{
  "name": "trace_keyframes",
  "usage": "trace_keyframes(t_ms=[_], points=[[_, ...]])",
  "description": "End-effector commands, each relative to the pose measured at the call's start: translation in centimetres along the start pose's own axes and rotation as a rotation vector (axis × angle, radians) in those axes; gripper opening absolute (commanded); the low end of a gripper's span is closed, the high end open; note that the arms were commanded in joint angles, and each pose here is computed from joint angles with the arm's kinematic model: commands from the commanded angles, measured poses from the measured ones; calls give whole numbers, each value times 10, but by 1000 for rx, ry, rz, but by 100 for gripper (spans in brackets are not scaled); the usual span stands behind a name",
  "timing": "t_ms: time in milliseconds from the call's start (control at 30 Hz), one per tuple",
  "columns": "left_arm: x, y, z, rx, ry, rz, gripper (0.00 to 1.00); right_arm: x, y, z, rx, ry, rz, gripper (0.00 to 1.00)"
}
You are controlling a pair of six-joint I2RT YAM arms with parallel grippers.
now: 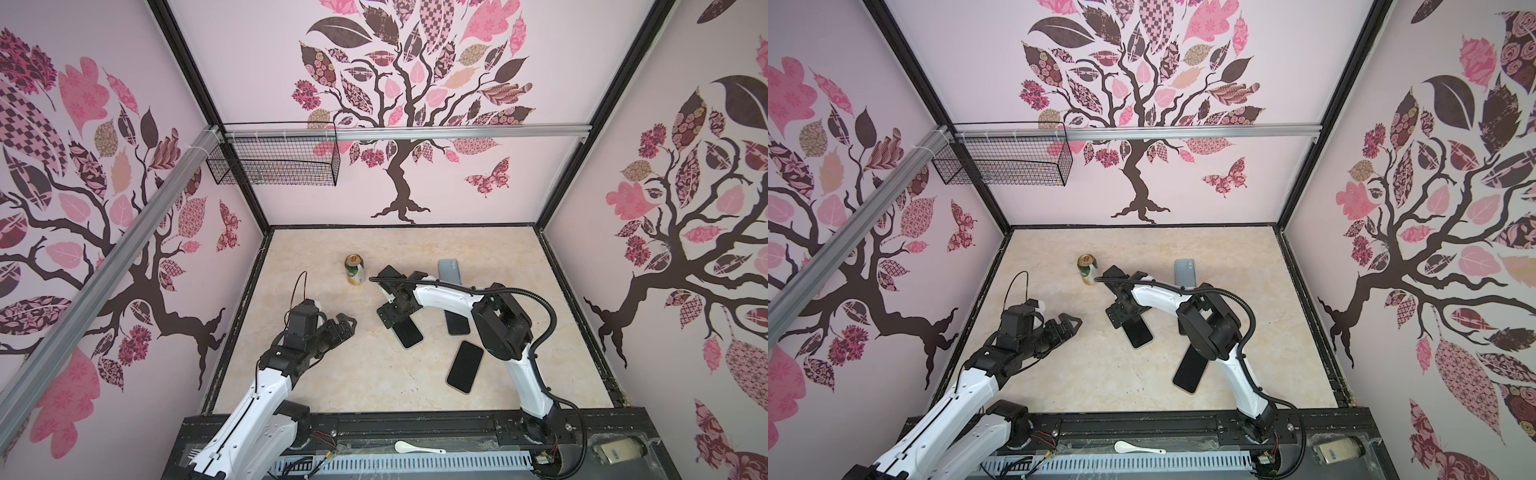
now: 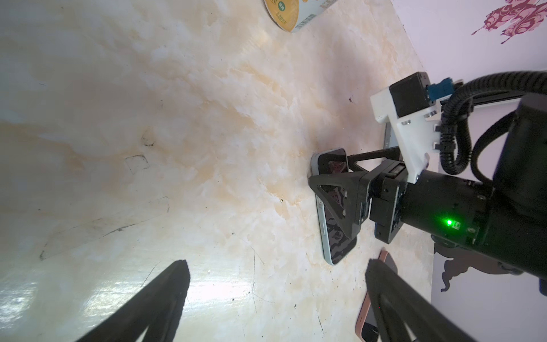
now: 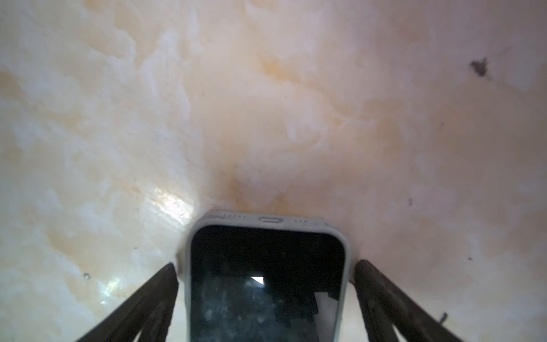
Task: Take the phone out of the phone case
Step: Pick up the phone from the center of the table.
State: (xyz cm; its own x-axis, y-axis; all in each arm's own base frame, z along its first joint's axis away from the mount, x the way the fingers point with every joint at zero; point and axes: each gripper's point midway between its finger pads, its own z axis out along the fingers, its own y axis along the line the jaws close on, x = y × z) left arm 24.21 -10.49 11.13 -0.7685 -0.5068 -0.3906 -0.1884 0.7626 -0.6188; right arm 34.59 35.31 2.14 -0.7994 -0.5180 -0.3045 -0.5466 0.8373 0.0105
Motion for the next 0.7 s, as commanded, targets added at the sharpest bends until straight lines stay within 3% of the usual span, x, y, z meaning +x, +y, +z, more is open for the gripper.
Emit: trace_keyframes(t_ms=[0, 233, 667], points=[[1, 5, 0, -13, -6, 15, 96, 26, -8, 20, 79, 118, -35, 92], [-4, 5, -1, -28, -22, 34, 97, 37, -1, 29, 104, 181, -80, 88], [-11, -16, -5, 38, -16, 111, 98, 15, 6, 15, 68, 128, 8, 73]])
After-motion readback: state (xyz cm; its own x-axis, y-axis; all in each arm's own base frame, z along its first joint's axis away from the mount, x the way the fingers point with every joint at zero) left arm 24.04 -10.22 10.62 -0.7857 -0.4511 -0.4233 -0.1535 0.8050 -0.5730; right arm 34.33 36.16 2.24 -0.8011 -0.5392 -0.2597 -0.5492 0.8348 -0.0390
